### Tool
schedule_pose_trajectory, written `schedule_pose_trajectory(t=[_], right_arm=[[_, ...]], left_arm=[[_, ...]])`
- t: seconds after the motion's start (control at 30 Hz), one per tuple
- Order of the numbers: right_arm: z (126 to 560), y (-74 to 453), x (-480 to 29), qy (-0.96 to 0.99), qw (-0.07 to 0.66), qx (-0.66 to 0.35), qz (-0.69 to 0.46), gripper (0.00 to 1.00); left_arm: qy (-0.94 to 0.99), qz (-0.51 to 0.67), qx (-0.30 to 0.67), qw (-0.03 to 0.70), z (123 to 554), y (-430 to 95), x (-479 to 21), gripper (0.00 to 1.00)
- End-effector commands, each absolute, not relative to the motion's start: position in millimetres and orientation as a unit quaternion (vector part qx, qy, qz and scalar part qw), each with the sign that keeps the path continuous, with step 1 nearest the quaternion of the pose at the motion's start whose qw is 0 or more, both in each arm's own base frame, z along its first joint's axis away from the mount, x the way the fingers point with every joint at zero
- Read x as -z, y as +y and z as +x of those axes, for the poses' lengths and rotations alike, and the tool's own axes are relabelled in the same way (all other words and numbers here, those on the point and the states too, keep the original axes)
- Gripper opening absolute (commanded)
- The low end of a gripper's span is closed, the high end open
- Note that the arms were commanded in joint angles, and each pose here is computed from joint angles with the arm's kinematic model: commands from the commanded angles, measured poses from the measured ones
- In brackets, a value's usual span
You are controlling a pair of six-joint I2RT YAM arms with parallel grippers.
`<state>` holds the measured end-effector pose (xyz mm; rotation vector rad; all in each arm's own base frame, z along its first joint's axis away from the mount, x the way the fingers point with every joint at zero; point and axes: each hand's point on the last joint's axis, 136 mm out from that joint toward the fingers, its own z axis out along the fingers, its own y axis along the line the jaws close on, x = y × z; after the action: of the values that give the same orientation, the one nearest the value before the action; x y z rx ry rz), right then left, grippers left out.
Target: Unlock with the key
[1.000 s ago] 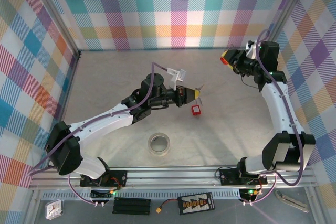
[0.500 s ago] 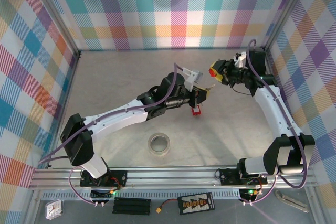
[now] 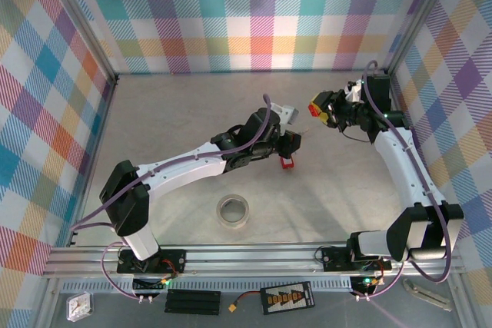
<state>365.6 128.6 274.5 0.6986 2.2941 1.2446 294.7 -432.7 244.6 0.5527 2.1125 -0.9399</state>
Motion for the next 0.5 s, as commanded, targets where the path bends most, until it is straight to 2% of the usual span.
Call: schedule_pose_trajectory(t=[0.0, 0.47], right_arm=[[359.7, 131.9, -278.4, 0.827, 0.223, -0.453, 0.245, 0.05], [360.0, 138.4, -270.9, 0.828, 0.215, -0.456, 0.246, 0.05]], left_arm=[[0.808, 0.185, 0.377, 0.413, 306.6, -431.5, -269.4, 0.0], [0.804, 0.181, 0.373, 0.427, 315.9, -437.2, -268.6, 0.0]])
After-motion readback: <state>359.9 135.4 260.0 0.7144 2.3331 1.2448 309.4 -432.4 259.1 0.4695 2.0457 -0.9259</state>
